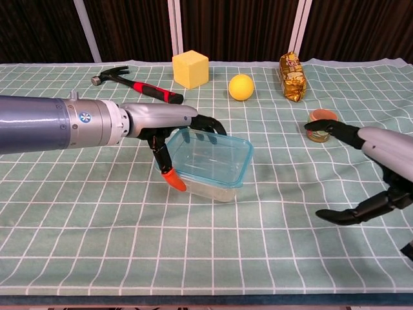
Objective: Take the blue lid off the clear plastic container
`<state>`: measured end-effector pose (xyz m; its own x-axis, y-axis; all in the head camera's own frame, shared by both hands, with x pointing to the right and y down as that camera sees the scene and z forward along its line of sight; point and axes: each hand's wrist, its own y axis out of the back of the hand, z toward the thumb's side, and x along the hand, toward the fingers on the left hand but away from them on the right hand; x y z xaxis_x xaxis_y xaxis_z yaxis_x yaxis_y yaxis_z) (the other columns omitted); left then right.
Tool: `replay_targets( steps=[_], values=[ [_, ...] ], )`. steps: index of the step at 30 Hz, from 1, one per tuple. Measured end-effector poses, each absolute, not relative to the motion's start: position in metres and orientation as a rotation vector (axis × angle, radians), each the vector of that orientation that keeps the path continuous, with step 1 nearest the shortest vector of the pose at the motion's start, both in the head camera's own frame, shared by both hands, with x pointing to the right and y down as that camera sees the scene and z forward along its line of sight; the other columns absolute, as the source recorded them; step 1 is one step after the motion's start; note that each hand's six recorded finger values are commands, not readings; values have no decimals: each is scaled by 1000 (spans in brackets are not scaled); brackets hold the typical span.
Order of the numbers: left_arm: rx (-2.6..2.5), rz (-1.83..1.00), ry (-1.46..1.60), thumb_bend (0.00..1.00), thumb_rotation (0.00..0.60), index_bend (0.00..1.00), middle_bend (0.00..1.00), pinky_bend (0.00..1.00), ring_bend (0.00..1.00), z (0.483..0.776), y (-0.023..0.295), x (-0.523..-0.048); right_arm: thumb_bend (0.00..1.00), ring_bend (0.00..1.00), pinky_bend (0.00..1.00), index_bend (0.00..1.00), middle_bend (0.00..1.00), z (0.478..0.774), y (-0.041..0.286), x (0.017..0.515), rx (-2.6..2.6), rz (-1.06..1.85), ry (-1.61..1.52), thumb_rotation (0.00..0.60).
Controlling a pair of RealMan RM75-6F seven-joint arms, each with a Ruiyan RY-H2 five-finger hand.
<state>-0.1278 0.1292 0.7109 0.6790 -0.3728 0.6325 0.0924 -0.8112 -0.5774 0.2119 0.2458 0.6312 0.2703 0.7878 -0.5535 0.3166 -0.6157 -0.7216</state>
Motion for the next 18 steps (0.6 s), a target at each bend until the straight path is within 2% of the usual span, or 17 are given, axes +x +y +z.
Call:
replay_targets(
  steps=[18],
  values=[
    [-2337, -1024, 140, 103, 600, 298, 311, 384, 304, 715, 147, -114, 277, 0, 0, 0, 0, 653, 256, 165, -2130, 1331, -1115, 600]
  ],
)
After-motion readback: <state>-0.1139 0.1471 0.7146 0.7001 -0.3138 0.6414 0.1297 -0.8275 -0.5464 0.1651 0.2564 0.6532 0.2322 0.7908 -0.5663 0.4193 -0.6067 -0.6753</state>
